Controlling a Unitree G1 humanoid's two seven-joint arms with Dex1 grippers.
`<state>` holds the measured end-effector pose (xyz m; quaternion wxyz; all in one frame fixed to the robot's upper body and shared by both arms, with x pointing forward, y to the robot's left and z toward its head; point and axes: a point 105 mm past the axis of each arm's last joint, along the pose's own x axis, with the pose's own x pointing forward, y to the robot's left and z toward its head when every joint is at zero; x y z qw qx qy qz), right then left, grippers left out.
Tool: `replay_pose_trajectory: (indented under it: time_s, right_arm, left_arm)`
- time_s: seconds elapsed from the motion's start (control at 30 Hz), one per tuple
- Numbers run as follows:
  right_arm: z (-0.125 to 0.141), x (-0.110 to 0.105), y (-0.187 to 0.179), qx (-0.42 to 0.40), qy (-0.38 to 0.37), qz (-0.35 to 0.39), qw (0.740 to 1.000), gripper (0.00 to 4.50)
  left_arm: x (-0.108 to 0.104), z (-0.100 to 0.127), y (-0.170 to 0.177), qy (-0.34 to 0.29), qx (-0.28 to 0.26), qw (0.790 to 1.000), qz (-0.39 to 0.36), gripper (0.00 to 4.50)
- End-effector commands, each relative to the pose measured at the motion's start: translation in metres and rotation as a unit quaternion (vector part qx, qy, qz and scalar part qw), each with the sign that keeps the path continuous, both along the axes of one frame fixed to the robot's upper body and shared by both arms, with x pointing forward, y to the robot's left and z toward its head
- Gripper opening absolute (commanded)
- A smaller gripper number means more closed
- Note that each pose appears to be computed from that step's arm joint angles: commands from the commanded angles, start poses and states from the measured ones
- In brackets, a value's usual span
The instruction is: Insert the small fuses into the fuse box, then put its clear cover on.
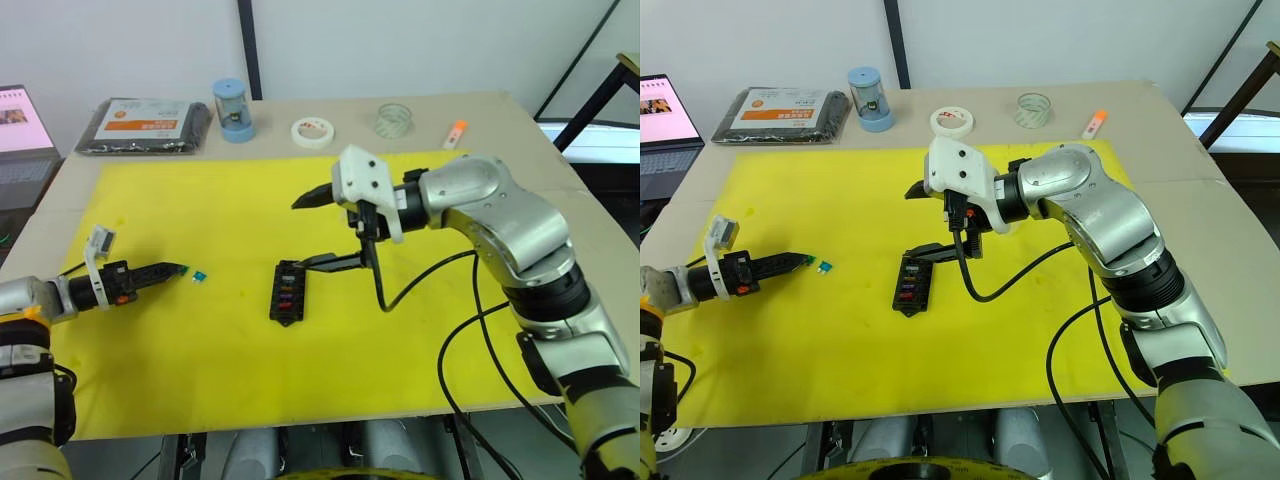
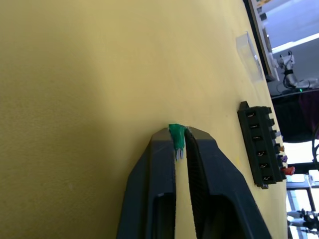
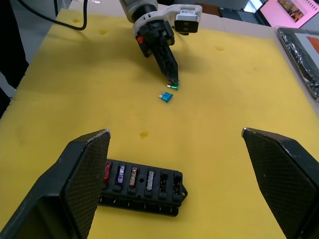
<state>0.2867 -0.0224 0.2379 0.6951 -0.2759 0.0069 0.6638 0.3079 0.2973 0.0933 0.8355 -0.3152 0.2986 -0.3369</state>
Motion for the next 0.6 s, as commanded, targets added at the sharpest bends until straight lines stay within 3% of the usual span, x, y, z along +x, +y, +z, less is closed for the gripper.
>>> replay_pose_trajectory:
  time_s: [0.03,0.07,0.1,0.13,0.43,0.6]
  right_arm:
    - [0.01,-0.002,0.002,0.006,-0.024,0.007,1.0,4.5]
    - [0.01,-0.002,0.002,0.006,-0.024,0.007,1.0,4.5]
    - [0.01,-0.002,0.002,0.006,-0.024,0.008,1.0,4.5]
    - [0.01,-0.002,0.002,0.006,-0.024,0.008,1.0,4.5]
    - [0.01,-0.001,0.003,0.007,-0.025,0.008,1.0,4.5]
    - [0.009,-0.001,0.001,0.006,-0.024,0.006,1.0,4.5]
  left_arm:
    - [-0.005,-0.001,0.006,0.006,0.002,1.0,0.007,0.47]
    - [-0.005,-0.002,0.006,0.006,0.003,1.0,0.008,0.47]
    - [-0.005,-0.002,0.007,0.006,0.005,1.0,0.009,0.11]
    - [-0.006,-0.002,0.007,0.006,0.006,1.0,0.009,0.04]
    - [-0.01,-0.003,0.006,-0.003,0.017,1.0,-0.009,0.04]
    - [0.0,0.026,0.002,-0.072,0.016,0.997,-0.021,0.04]
